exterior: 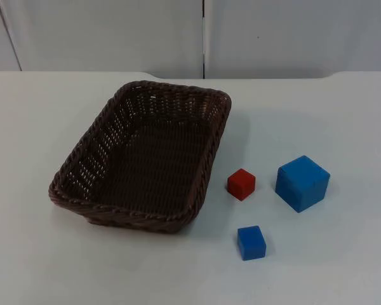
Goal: Pick up the basket with the left hand and place the largest block into the basket with the right hand.
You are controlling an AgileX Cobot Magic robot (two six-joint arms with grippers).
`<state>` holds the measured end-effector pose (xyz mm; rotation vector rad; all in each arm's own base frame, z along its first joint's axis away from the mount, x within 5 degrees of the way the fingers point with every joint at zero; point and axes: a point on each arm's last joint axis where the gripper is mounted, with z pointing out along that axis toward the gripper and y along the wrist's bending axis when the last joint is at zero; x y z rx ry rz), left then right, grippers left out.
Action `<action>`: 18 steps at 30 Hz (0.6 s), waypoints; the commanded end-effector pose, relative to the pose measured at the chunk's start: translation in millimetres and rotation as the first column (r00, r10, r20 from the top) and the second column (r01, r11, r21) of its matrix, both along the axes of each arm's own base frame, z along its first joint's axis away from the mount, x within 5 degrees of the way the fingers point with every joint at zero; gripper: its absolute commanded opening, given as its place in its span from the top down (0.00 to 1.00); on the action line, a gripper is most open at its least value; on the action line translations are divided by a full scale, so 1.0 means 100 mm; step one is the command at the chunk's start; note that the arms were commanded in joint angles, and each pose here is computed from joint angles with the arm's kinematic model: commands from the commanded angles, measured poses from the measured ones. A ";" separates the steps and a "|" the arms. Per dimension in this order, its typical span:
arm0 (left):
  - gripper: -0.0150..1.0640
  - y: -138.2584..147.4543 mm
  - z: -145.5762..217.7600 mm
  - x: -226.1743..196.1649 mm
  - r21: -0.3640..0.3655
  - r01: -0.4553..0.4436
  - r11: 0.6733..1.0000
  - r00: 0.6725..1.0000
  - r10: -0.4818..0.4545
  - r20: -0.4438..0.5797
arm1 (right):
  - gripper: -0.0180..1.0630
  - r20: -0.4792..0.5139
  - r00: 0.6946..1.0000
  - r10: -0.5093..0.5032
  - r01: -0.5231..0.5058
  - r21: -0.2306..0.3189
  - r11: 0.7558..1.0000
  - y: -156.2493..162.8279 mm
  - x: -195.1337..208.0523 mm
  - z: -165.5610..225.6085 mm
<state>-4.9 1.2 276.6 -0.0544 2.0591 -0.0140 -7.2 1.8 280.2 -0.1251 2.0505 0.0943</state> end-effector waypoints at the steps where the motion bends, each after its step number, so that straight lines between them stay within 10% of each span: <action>1: 0.01 0.00 0.06 -0.01 -0.007 0.003 1.000 0.999 -0.003 0.049 | 0.01 0.006 1.000 -0.007 0.007 -0.003 1.000 0.00 0.00 0.00; 18: 0.01 -0.02 0.26 0.15 -0.031 0.019 0.999 0.997 -0.016 0.081 | 0.01 0.007 1.000 -0.005 0.005 -0.006 1.000 0.00 0.00 0.00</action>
